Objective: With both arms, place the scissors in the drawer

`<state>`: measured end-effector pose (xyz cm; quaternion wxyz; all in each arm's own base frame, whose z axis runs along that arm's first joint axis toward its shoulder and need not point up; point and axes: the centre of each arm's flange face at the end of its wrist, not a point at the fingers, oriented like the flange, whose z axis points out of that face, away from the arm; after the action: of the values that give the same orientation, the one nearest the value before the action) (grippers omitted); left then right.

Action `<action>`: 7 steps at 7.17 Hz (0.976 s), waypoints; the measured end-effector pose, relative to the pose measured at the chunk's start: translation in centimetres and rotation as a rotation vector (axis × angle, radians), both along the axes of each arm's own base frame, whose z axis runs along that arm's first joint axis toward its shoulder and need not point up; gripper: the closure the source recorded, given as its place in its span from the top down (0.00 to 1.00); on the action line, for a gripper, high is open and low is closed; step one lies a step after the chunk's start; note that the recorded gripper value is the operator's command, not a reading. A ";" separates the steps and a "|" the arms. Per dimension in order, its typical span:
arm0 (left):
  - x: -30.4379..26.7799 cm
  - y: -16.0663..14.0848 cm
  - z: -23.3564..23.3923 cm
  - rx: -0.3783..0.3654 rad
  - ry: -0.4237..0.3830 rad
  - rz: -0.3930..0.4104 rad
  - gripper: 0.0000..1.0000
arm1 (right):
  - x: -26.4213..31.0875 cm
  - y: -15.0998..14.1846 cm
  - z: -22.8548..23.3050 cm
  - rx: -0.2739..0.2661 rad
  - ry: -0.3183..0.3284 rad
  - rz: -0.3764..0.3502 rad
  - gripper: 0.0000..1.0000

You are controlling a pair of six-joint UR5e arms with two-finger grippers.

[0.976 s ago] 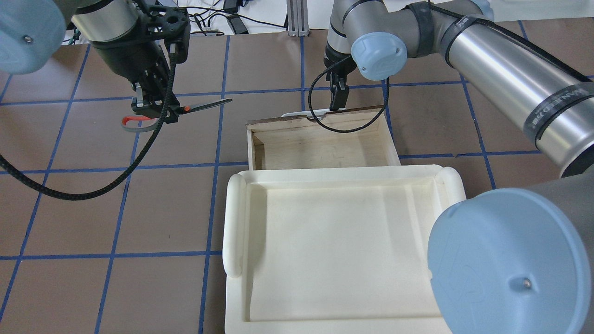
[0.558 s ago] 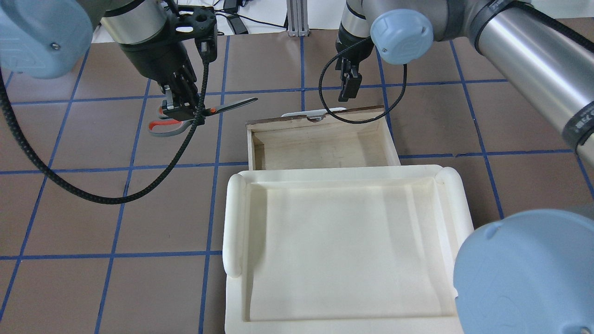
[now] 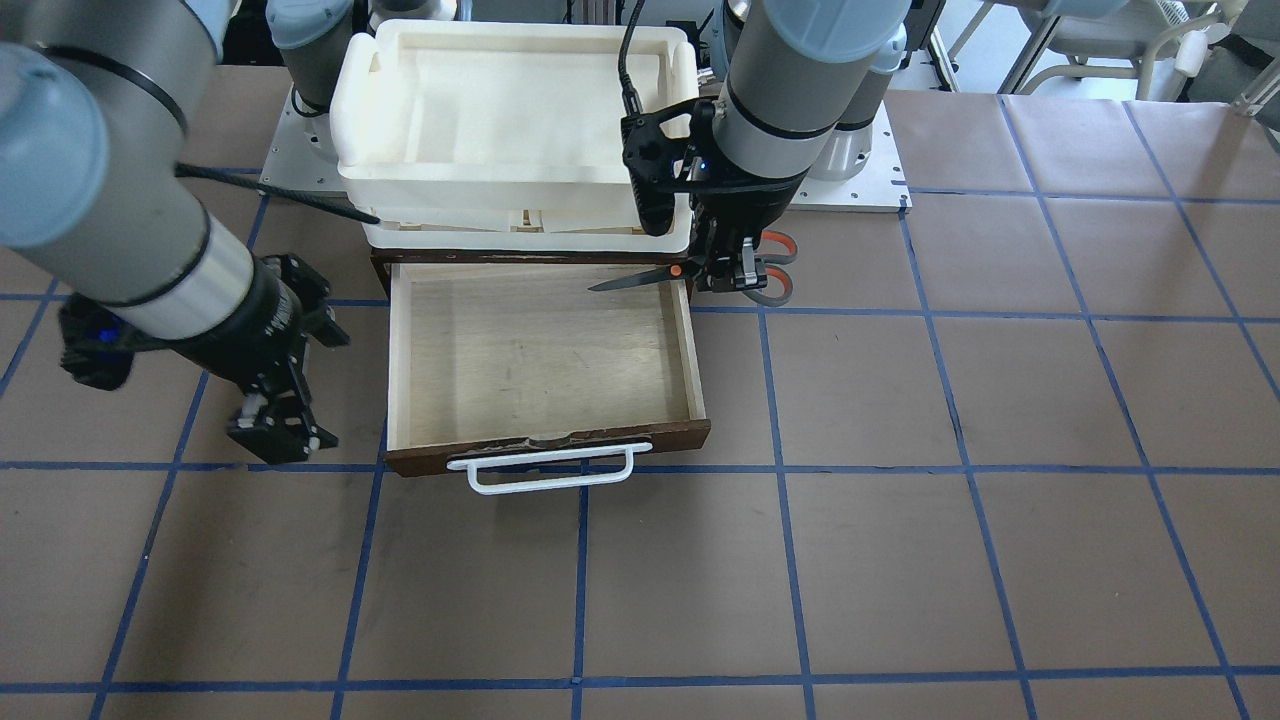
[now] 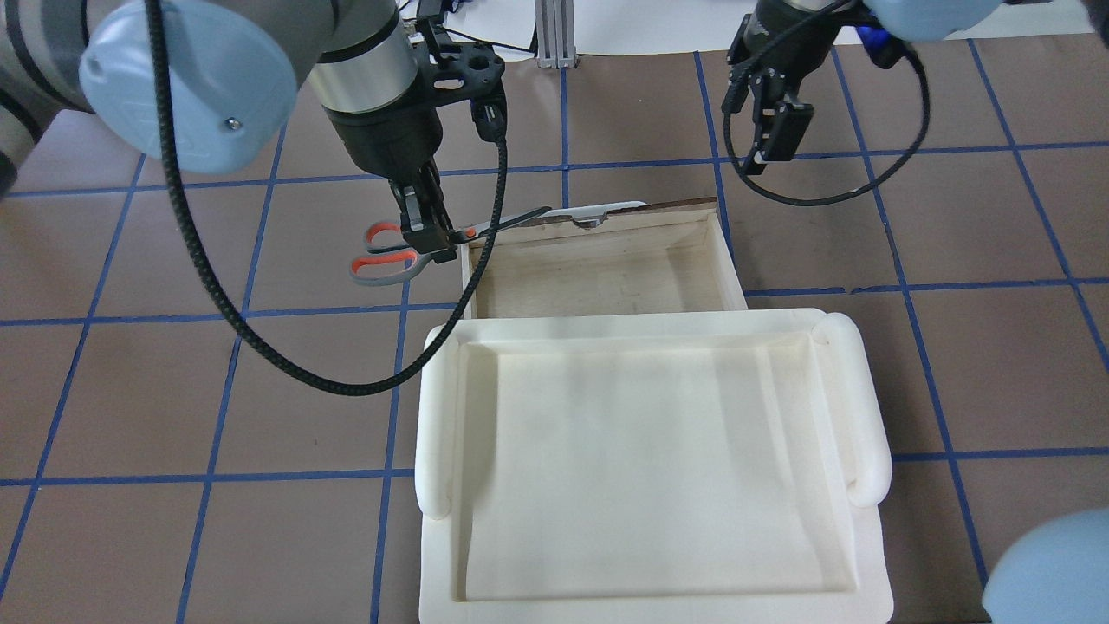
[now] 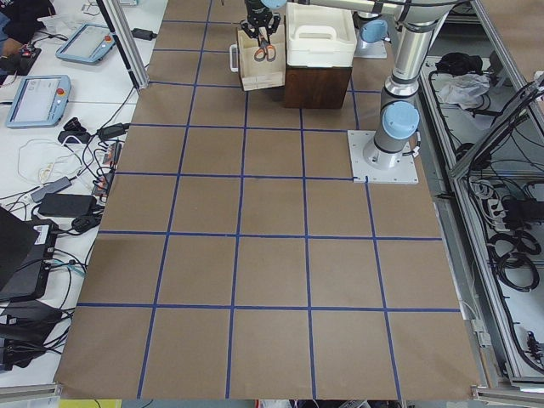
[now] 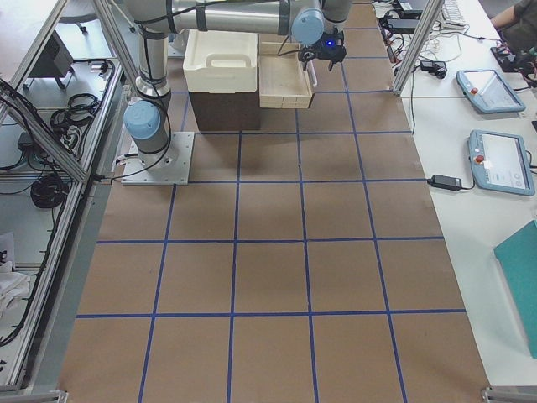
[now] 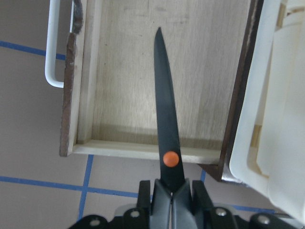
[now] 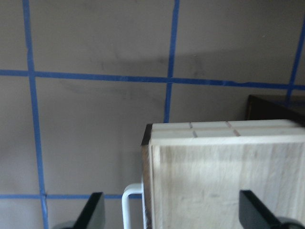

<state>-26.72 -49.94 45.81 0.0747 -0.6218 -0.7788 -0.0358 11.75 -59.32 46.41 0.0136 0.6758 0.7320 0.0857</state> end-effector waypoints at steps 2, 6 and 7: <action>-3.5 -0.8 -1.3 0.015 -0.019 0.026 0.00 | -5.4 5.2 5.3 0.025 0.044 0.102 1.00; -11.2 -1.2 -4.7 0.003 -0.047 -0.050 0.00 | -5.8 10.7 8.9 0.016 -0.003 0.486 1.00; -12.6 -0.9 -5.6 -0.002 -0.049 -0.069 0.00 | -5.6 11.5 9.6 -0.015 -0.017 0.616 1.00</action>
<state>-39.28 -50.83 40.23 0.0536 -0.6471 -0.7587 -0.0525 6.15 -47.81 56.00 -0.0020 0.4212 0.9029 0.0861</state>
